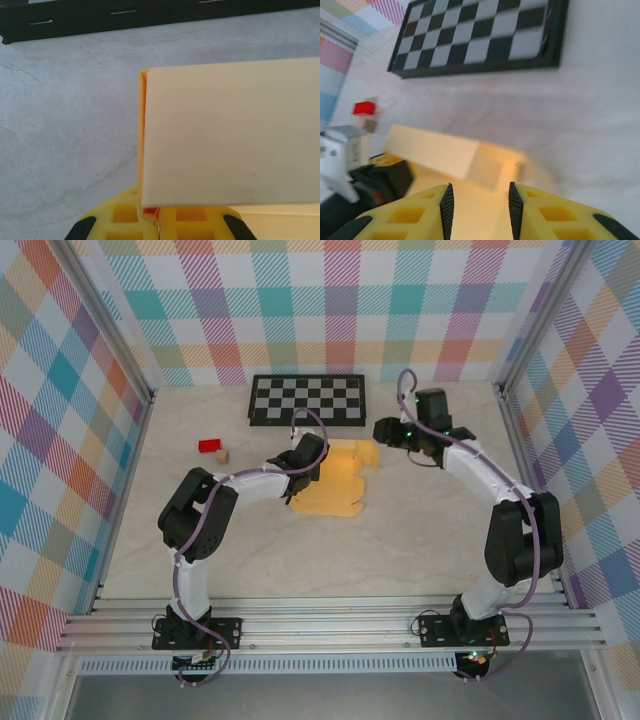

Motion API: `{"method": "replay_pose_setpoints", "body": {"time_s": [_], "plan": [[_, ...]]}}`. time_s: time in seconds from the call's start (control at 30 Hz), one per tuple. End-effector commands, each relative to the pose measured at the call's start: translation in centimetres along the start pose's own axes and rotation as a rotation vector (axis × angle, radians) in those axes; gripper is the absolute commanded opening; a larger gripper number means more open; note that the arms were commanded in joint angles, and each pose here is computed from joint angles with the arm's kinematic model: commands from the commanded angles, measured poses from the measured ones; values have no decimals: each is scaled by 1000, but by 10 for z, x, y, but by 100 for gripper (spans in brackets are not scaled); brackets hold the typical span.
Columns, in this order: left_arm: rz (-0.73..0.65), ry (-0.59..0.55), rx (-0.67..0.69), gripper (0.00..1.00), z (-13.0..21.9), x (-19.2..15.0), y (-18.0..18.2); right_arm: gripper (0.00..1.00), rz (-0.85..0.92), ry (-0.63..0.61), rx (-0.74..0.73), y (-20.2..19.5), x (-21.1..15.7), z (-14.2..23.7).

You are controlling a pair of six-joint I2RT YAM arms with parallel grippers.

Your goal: Fold the paper box

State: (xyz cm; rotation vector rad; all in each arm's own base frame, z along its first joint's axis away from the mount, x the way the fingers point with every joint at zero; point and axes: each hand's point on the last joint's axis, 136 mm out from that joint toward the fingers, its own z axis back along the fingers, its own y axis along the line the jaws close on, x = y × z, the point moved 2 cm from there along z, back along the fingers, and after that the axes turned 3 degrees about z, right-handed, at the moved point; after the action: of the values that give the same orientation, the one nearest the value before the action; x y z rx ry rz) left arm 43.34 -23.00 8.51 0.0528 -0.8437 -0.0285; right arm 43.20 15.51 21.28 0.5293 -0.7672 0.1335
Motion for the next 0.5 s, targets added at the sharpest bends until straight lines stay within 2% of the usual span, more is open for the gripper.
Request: {"method": "replay_pose_setpoints", "body": {"time_s": [0.0, 0.13, 0.27, 0.37, 0.47], "plan": [[-97, 142, 11, 0, -6, -43, 0, 36, 359, 108, -62, -36, -10, -2], [-99, 143, 5, 0, -7, -43, -2, 36, 631, 190, -99, -68, -21, -28], [-101, 146, 5, 0, -7, -44, -2, 34, 719, 289, 48, -64, -39, -53], [-99, 144, 3, 0, -7, -43, -3, 34, 753, 316, 97, -67, -47, -66], [-102, 147, 2, 0, -8, -44, -3, 35, 811, 338, 217, -56, -61, -72]]}}
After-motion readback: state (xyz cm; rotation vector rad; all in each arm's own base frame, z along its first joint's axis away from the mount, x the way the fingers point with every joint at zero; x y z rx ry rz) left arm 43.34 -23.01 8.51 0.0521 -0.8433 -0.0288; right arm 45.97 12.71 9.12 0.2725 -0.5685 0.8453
